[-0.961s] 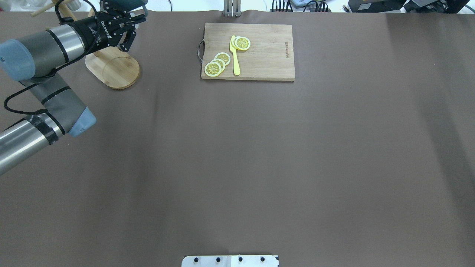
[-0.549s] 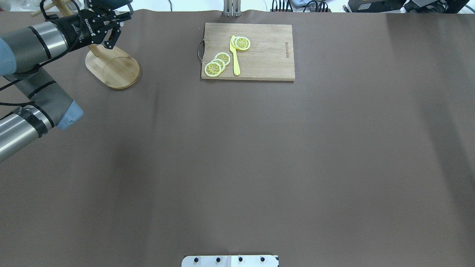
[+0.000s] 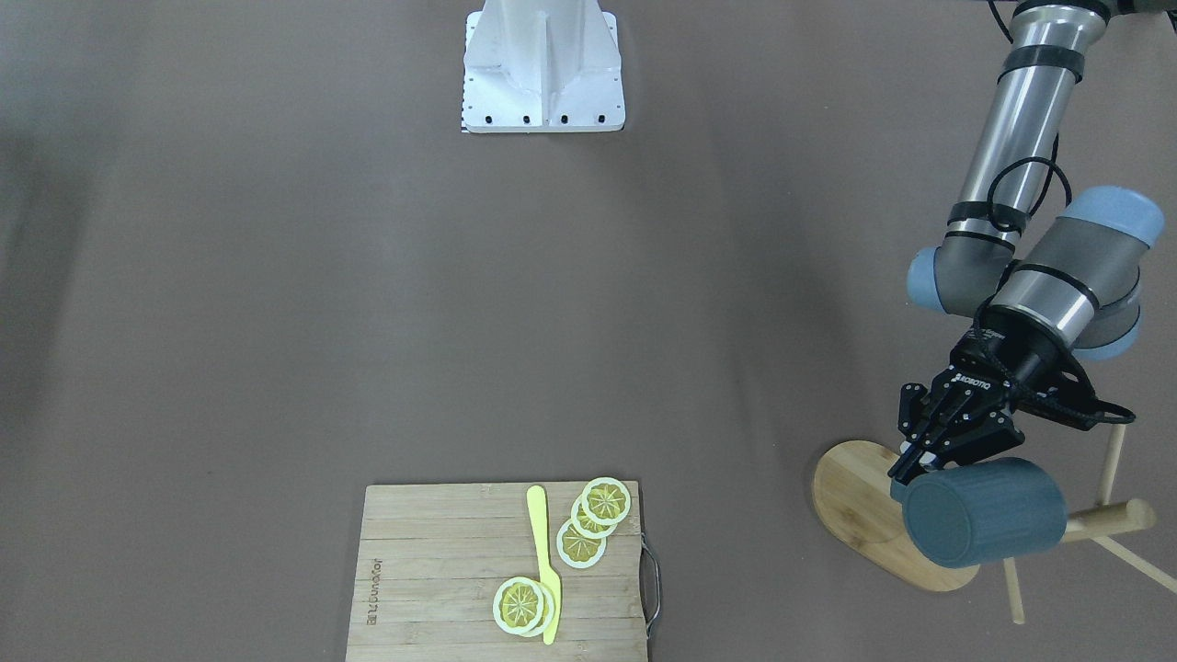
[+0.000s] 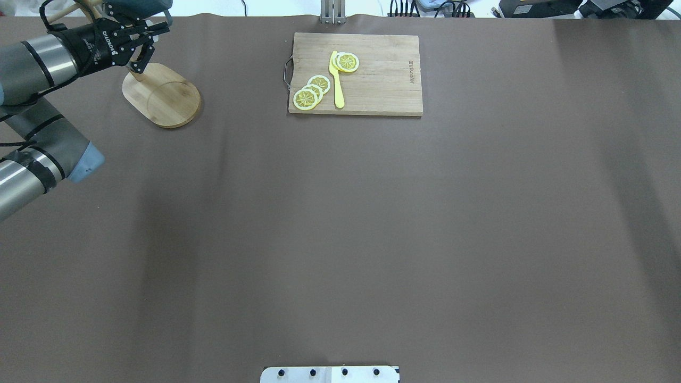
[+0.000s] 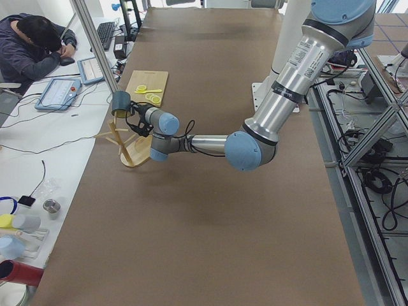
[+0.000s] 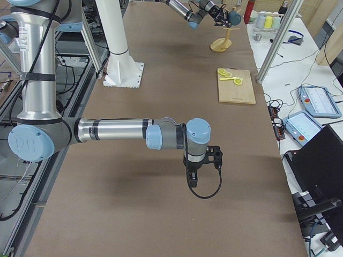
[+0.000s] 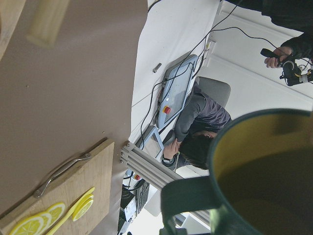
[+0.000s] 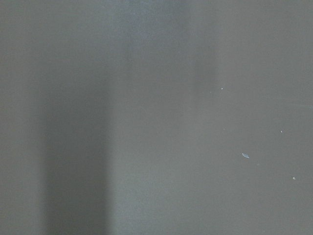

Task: Hang cup on storage rack
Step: 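Hook the mug handle onto a peg of the wooden stand with the left gripper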

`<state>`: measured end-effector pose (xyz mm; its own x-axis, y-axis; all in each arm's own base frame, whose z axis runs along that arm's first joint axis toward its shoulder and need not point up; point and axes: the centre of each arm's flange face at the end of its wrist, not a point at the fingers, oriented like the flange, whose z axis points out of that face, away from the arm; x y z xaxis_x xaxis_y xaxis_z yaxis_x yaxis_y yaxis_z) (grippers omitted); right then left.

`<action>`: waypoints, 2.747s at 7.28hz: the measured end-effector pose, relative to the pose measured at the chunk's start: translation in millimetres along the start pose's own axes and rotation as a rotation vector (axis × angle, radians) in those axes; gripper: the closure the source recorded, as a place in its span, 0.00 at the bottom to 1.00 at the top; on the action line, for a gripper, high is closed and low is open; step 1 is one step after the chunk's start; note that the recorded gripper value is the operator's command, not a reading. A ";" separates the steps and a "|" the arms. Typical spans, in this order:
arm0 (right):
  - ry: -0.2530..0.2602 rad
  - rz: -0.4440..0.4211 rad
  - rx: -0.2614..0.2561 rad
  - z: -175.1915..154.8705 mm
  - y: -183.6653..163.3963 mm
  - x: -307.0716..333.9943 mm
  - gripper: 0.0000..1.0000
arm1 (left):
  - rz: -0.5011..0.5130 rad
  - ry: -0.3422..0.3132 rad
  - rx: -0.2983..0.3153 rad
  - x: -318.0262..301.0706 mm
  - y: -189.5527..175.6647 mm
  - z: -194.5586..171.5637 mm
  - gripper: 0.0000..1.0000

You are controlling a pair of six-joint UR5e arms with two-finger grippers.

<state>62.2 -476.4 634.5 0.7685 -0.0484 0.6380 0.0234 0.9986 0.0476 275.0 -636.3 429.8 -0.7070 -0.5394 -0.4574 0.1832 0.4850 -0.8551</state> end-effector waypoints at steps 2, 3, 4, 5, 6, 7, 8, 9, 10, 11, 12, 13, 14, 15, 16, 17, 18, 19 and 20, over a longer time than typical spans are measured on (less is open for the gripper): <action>0.000 0.000 0.000 -0.1 0.0 -0.1 0.00 | 0.001 0.007 0.015 5.9 -8.5 -2.8 1.00; 0.000 0.000 0.000 -0.2 0.0 -0.2 0.00 | 0.000 0.008 0.024 7.7 -13.1 -4.4 1.00; 0.000 -0.001 0.001 -0.2 0.1 -0.2 0.00 | -0.001 0.008 0.034 8.4 -18.3 -5.8 1.00; 0.000 0.000 0.000 0.0 0.6 0.2 0.00 | -0.001 0.008 0.039 7.5 -22.5 -7.8 1.00; 0.000 0.001 0.000 0.2 1.0 0.5 0.00 | 0.000 0.010 0.034 4.1 -27.9 -12.3 1.00; 0.000 0.001 -0.001 0.4 1.2 0.6 0.00 | 0.002 0.014 0.026 -0.1 -34.5 -17.9 1.00; 0.000 0.001 -0.001 0.4 1.3 0.4 0.00 | 0.003 0.017 0.019 -2.9 -38.4 -21.7 1.00; 0.000 0.000 0.000 0.2 1.3 0.2 0.00 | 0.004 0.018 0.014 -4.9 -40.5 -24.4 1.00; 0.000 0.000 0.000 0.1 1.2 0.1 0.00 | 0.004 0.017 0.013 -8.1 -43.0 -27.7 1.00; 0.000 -0.001 0.001 -0.1 1.1 0.0 0.00 | 0.003 0.016 0.014 -11.3 -45.9 -31.5 1.00; 0.000 -0.001 0.001 -0.3 0.8 -0.3 0.00 | 0.003 0.014 0.015 -13.1 -47.2 -33.1 1.00; 0.000 -0.001 0.002 -0.5 0.6 -0.4 0.00 | 0.003 0.013 0.015 -14.3 -47.4 -33.4 1.00; 0.000 -0.001 0.002 -0.5 0.5 -0.4 0.00 | 0.003 0.014 0.015 -15.2 -47.2 -33.2 0.08; 0.000 -0.002 0.002 -0.7 0.2 -0.6 0.00 | 0.005 0.014 0.013 -16.7 -45.9 -32.2 0.01; 0.000 -0.002 0.003 -0.9 0.0 -0.7 0.00 | 0.023 0.011 0.011 -19.8 -44.2 -30.5 0.01; 0.000 -0.003 0.003 -1.2 -0.4 -0.9 0.00 | 0.057 0.006 0.008 -23.6 -42.2 -28.5 0.01; 0.000 -0.003 0.004 -1.4 -0.7 -1.1 0.00 | 0.079 0.004 0.006 -25.7 -41.2 -27.6 0.01; 0.000 -0.003 0.004 -1.4 -0.8 -1.2 0.00 | 0.089 0.003 0.005 -26.6 -40.8 -27.4 0.01; 0.000 -0.003 0.004 -1.4 -0.7 -1.2 0.00 | 0.093 0.003 0.003 -26.5 -40.0 -27.3 0.01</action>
<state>62.2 -477.1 632.7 0.7684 -0.0516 0.6378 0.0234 0.9983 0.0525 267.7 -622.5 482.8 -0.6893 -0.4899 -0.5337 0.2501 0.5304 -0.8100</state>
